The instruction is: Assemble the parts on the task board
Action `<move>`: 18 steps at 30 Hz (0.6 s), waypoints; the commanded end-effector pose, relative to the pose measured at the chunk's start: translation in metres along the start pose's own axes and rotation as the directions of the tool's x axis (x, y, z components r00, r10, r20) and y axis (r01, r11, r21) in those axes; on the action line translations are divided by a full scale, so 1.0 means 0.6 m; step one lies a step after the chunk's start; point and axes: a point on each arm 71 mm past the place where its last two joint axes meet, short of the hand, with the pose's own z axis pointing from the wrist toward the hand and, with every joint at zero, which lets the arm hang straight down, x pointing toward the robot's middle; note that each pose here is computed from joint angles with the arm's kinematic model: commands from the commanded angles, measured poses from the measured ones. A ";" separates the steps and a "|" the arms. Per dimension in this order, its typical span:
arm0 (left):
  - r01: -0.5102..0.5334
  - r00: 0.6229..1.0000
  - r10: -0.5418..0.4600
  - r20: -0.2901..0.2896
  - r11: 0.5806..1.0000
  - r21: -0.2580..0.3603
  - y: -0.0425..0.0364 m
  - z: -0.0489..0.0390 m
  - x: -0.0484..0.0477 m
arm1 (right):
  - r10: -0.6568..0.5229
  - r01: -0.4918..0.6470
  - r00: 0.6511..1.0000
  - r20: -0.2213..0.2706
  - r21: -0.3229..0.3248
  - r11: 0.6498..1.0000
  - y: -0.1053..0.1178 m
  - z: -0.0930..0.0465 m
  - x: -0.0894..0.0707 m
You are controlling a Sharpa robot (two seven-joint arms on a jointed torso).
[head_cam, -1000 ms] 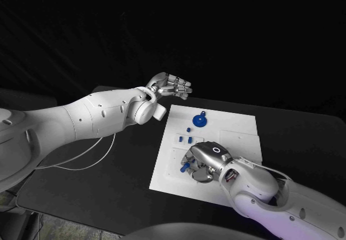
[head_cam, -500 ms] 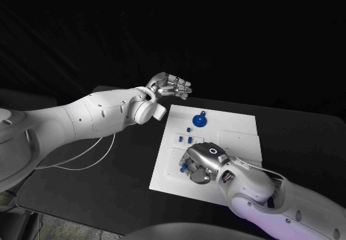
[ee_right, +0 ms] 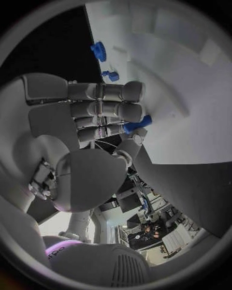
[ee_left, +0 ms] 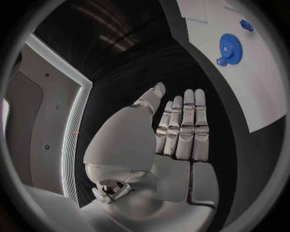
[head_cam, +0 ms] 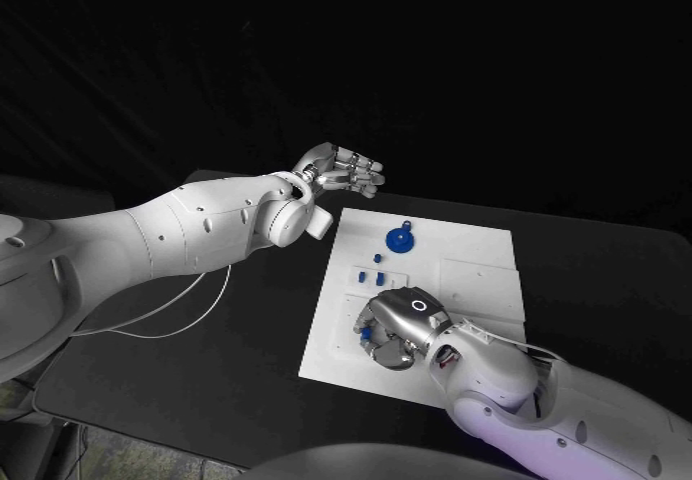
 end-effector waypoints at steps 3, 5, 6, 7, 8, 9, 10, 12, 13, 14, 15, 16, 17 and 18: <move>0.011 1.000 -0.011 -0.014 1.000 0.005 -0.002 0.001 0.003 | 0.028 -0.028 0.999 -0.044 -0.005 1.000 0.003 -0.005 0.021; 0.011 1.000 -0.011 -0.013 1.000 0.004 -0.002 0.001 0.003 | 0.038 -0.038 0.999 -0.036 -0.008 0.999 0.003 -0.005 0.020; 0.011 1.000 -0.010 -0.013 1.000 0.004 -0.001 0.000 0.002 | 0.043 -0.044 0.999 -0.031 -0.010 0.999 0.003 -0.005 0.019; 0.010 1.000 -0.010 -0.012 1.000 0.004 -0.001 0.000 0.002 | 0.046 -0.047 0.999 -0.027 -0.011 0.999 0.003 -0.005 0.019; 0.010 1.000 -0.010 -0.012 1.000 0.004 -0.001 0.000 0.002 | 0.051 -0.052 0.998 -0.021 -0.013 0.999 0.003 -0.005 0.018; 0.010 1.000 -0.010 -0.012 1.000 0.004 -0.001 0.000 0.002 | 0.055 -0.055 0.998 -0.015 -0.014 0.998 0.003 -0.006 0.017; 0.010 1.000 -0.010 -0.012 1.000 0.003 -0.001 0.000 0.002 | 0.060 -0.060 0.998 -0.007 -0.016 0.998 0.003 -0.006 0.016; 0.011 1.000 -0.011 -0.012 1.000 0.002 -0.001 0.000 0.001 | 0.076 -0.075 0.997 0.024 -0.016 0.997 0.003 -0.007 0.012; 0.011 1.000 -0.011 -0.012 1.000 0.002 -0.001 0.000 0.001 | 0.082 -0.082 0.996 0.034 -0.016 0.997 0.003 -0.007 0.011; 0.011 1.000 -0.011 -0.012 1.000 0.002 -0.001 0.000 0.001 | 0.094 -0.093 0.994 0.056 -0.014 0.996 0.003 -0.008 0.008; 0.011 1.000 -0.011 -0.012 1.000 0.002 -0.001 0.000 0.001 | 0.101 -0.100 0.992 0.070 -0.014 0.995 0.004 -0.008 0.006; 0.011 1.000 -0.011 -0.011 1.000 0.002 -0.001 0.000 0.001 | 0.110 -0.109 0.990 0.088 -0.013 0.994 0.004 -0.009 0.003; 0.011 1.000 -0.011 -0.011 1.000 0.001 -0.001 0.000 0.000 | 0.119 -0.118 0.988 0.104 -0.012 0.993 0.004 -0.011 0.001; 0.011 1.000 -0.011 -0.010 1.000 0.001 -0.001 0.000 0.000 | 0.125 -0.124 0.985 0.116 -0.011 0.992 0.004 -0.012 -0.001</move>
